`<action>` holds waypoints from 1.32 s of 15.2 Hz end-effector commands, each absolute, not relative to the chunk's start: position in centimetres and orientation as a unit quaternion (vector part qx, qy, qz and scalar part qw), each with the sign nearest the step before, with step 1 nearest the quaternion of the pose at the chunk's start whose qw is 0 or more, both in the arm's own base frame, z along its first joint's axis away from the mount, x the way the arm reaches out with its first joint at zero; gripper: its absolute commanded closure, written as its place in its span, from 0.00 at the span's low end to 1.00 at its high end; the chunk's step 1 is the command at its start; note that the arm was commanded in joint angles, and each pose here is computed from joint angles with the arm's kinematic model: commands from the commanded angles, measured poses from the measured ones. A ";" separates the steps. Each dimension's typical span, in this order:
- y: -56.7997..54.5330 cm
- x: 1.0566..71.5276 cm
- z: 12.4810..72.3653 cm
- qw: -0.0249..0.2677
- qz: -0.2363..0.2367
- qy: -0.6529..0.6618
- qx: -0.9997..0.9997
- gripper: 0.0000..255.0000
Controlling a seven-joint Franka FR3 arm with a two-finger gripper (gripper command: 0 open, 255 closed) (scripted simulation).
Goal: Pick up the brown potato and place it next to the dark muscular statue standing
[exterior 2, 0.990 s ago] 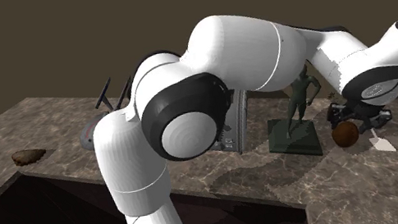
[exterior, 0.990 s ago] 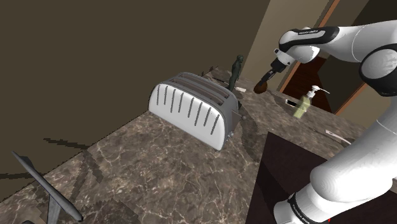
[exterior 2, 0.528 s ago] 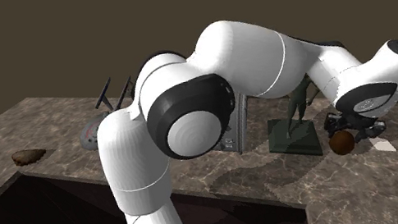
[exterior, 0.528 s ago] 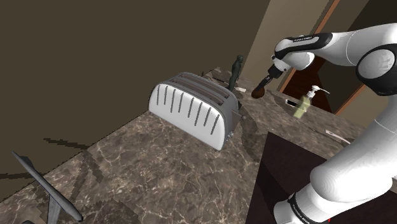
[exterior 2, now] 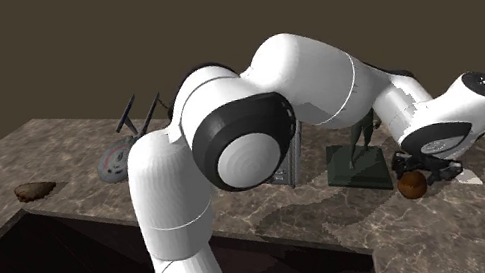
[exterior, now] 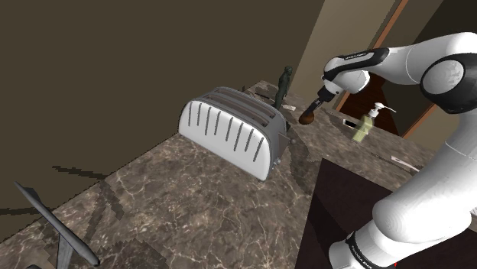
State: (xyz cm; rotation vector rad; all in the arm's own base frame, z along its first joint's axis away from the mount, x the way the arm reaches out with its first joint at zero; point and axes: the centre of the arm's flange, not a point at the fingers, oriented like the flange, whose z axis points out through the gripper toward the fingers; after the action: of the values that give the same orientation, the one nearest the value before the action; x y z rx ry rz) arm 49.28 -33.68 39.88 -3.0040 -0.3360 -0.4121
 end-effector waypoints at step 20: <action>-33.8 49.3 32.7 0.045 -0.135 -0.110 -0.984 1.00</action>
State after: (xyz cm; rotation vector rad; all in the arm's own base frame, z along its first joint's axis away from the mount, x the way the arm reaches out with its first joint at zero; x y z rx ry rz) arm 49.40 -33.86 33.20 -3.0077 -0.3370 -0.4233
